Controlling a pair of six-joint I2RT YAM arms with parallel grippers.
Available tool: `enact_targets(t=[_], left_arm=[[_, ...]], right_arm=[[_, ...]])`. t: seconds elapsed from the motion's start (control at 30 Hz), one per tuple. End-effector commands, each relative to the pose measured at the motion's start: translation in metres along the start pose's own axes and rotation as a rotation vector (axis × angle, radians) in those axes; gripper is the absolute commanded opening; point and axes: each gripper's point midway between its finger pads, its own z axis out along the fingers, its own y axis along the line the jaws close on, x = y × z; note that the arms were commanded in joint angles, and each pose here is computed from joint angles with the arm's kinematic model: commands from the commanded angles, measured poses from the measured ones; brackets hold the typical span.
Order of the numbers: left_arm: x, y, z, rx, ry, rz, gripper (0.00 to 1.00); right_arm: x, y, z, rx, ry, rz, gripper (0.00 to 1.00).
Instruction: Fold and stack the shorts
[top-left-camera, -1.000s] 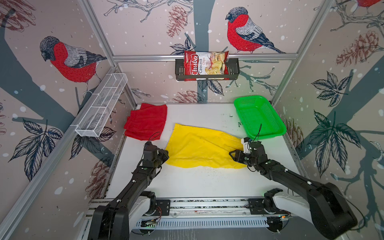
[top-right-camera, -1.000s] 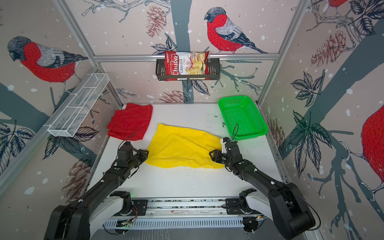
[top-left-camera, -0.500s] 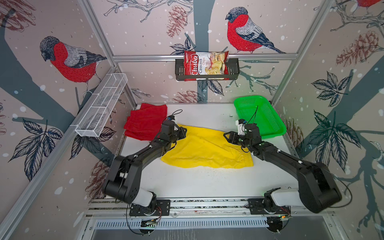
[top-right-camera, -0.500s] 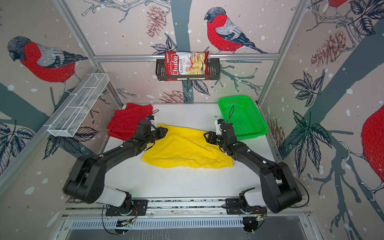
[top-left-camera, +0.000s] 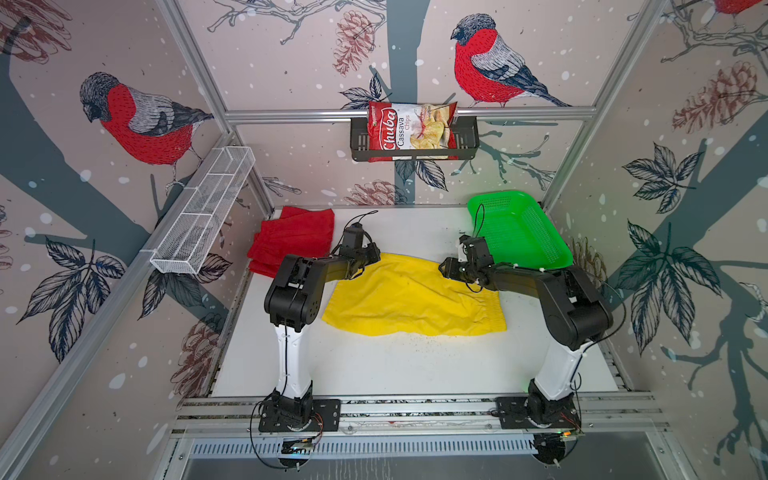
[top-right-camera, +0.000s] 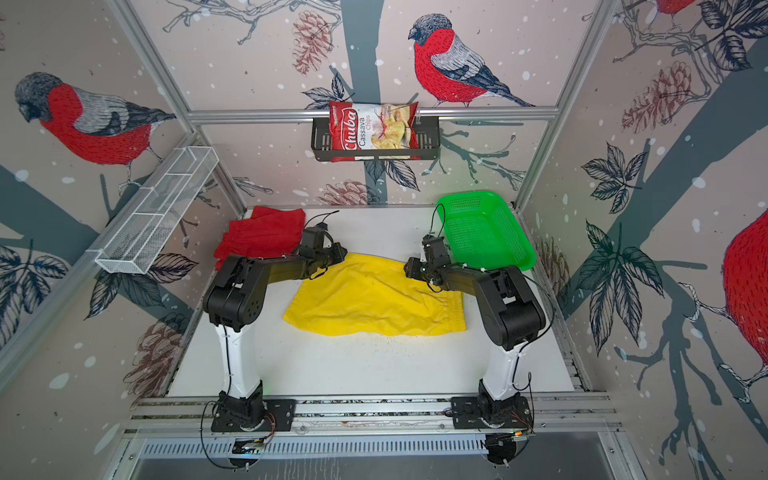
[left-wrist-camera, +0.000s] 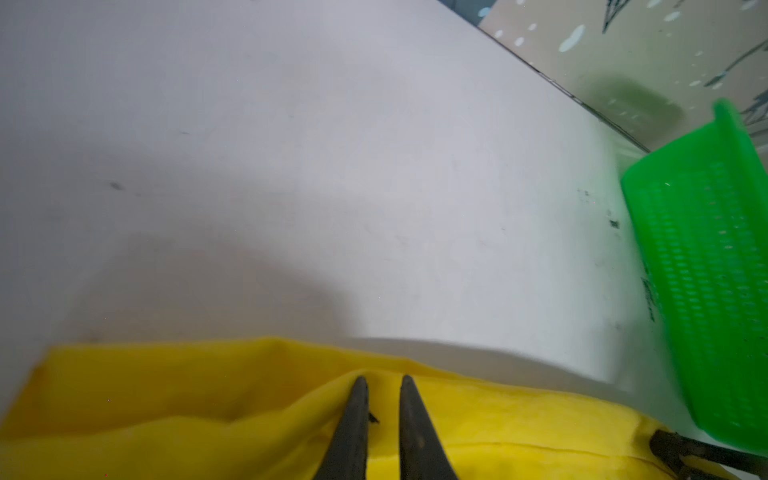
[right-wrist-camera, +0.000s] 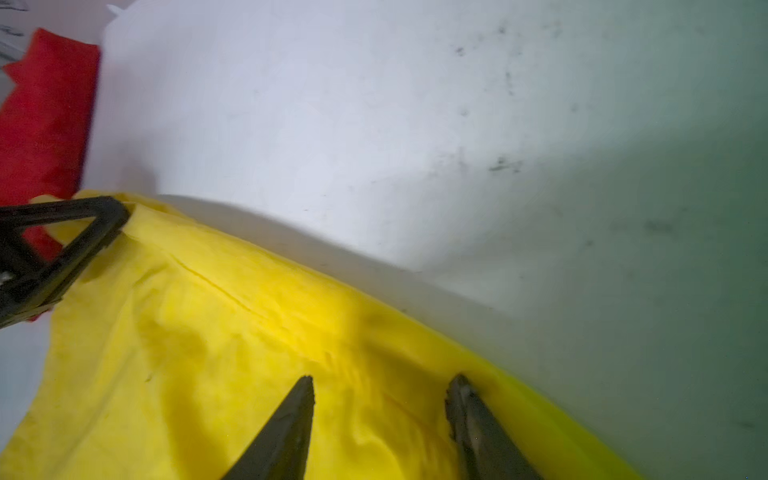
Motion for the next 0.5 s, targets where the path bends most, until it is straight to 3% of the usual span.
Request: enact_targets(t=[0.0, 0.2, 0.37, 0.47], left_arm=[[-0.011, 0.018, 0.003, -0.021, -0.036, -0.018, 0.17], [-0.029, 0.037, -0.01, -0.058, -0.073, -0.027, 0.17], [-0.052, 0.004, -0.041, 0.006, -0.117, 0.004, 0.23], [-0.059, -0.028, -0.069, 0.047, -0.143, 0.055, 0.28]], right_arm=[[0.006, -0.024, 0.007, 0.097, 0.017, 0.026, 0.55], [0.001, -0.013, -0.003, 0.051, -0.01, 0.019, 0.56], [-0.034, 0.033, -0.062, -0.071, -0.127, -0.028, 0.57], [-0.046, 0.037, -0.108, -0.111, -0.198, -0.008, 0.57]])
